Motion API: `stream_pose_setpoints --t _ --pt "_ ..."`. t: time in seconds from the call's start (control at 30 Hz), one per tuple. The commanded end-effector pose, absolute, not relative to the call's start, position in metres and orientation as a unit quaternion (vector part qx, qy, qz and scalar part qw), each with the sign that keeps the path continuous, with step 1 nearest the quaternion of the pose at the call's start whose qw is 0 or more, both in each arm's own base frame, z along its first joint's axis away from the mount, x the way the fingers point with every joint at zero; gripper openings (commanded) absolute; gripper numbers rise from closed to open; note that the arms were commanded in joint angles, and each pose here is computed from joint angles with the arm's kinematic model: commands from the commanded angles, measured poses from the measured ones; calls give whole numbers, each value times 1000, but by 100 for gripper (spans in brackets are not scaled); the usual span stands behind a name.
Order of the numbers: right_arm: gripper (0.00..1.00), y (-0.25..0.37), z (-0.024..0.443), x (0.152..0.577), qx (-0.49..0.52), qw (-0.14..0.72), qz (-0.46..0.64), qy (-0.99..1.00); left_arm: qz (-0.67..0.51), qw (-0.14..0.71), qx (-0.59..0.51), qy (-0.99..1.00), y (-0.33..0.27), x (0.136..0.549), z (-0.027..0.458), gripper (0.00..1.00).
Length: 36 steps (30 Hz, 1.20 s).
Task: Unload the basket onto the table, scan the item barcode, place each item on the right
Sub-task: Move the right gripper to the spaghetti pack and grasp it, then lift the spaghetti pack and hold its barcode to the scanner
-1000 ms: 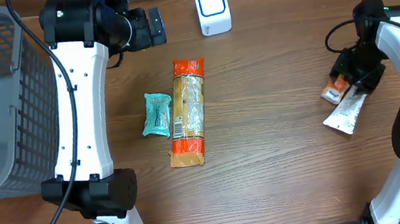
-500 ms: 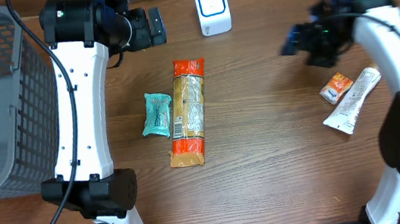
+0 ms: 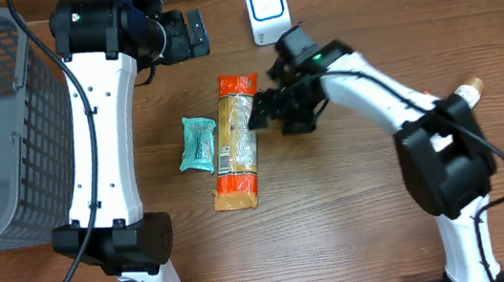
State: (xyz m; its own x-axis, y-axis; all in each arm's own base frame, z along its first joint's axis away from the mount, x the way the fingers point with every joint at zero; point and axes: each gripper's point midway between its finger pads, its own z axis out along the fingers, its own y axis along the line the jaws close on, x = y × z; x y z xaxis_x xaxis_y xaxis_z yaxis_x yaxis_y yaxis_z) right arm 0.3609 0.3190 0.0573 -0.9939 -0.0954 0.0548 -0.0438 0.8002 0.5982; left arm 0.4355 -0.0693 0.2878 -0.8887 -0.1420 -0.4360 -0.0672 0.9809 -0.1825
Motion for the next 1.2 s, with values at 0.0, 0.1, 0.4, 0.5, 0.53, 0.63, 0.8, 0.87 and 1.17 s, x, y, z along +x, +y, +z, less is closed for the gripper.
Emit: stream_pose_setpoints --t 0.0,0.1,0.4,0.5,0.53,0.63,0.8,0.87,1.17 --pt "92 335 50 357 33 42 -316 -947 -78 226 -49 970 -69 437 284 100" --pt "96 348 34 360 13 28 -296 -955 -78 226 -49 970 -69 437 284 100" --pt "91 376 -24 357 -37 23 -264 -964 -78 226 -49 970 -69 437 284 100" --pt "66 371 -39 353 -55 32 -242 -968 -78 226 -49 970 -69 437 284 100" --pt "54 371 -41 353 -56 34 -241 -968 -78 226 -49 970 -69 437 284 100" --pt "29 370 -42 352 -59 36 -240 -968 -78 226 -49 970 -69 437 284 100" --pt "4 375 -39 348 -55 50 -253 -965 -78 226 -49 970 -69 437 284 100" --pt "4 379 -31 345 -35 63 -279 -958 -78 226 -49 970 -69 437 284 100" --pt "4 371 101 360 85 34 -448 -889 -78 226 -49 970 -69 437 284 100"
